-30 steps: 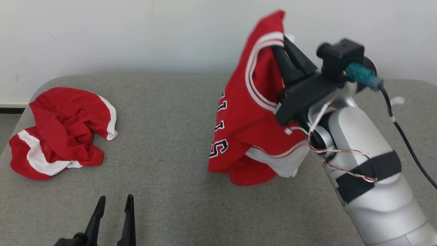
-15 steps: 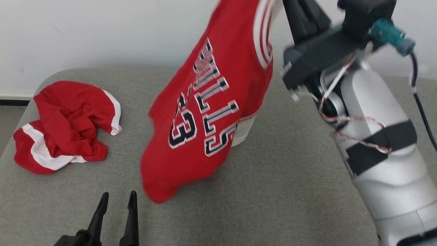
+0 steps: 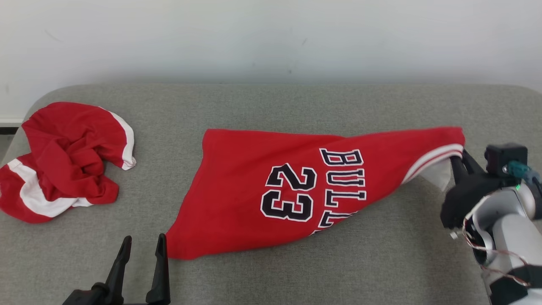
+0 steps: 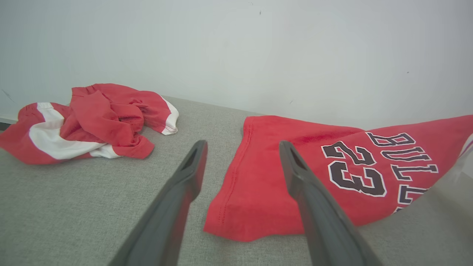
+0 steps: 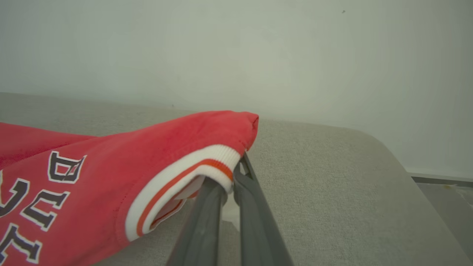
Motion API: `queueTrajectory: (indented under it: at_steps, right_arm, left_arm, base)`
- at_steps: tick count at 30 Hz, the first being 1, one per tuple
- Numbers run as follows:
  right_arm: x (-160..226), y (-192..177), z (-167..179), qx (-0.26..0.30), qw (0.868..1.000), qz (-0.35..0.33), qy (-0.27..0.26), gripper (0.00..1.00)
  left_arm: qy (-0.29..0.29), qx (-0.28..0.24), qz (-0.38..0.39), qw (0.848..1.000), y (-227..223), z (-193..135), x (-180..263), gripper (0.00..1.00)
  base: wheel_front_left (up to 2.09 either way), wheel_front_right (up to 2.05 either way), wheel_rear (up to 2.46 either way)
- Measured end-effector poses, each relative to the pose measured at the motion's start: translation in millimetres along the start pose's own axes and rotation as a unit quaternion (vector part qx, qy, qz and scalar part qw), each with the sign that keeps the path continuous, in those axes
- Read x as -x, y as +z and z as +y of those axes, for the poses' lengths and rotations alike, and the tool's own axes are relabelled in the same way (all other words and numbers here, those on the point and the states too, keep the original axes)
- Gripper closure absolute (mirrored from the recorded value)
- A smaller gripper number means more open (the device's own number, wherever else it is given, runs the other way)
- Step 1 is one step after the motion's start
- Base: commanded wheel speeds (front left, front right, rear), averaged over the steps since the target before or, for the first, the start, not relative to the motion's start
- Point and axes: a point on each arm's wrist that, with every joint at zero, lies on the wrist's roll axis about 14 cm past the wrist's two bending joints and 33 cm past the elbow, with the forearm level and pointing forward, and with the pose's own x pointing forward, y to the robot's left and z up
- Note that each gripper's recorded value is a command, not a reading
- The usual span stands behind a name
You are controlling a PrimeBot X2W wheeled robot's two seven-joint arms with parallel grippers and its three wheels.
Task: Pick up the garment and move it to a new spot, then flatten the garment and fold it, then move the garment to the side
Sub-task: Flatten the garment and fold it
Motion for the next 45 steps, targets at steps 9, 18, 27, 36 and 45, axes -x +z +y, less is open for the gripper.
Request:
queueTrajectory:
  at_steps: [9,18,27,36,45]
  right_arm:
    - [47,-86,-31,-0.035,0.99,0.117,-0.066,1.0]
    - [52,-87,-32,-0.002,0.988,0.141,-0.067,1.0]
    - [87,-132,-37,-0.029,0.971,0.22,-0.091,0.0]
    - [101,-94,-27,-0.025,0.989,0.117,-0.082,0.0]
    - [113,-17,15,-0.012,0.997,-0.077,-0.022,0.0]
  left_arm:
    - [-0.014,0.001,0.002,1.0,-3,-8,-7,0.0]
    - [-0.022,0.002,0.003,1.0,-2,-10,-3,0.0]
    - [-0.018,0.002,0.002,1.0,-1,-7,6,0.0]
    - [-0.018,0.001,0.002,1.0,0,-8,11,0.0]
    - [-0.022,0.001,0.0,1.0,0,-12,11,0.0]
  base:
    - [0.0,0.0,0.0]
    - [0.0,0.0,0.0]
    - [0.0,0.0,0.0]
    - [0.0,0.0,0.0]
    - [0.0,0.0,0.0]
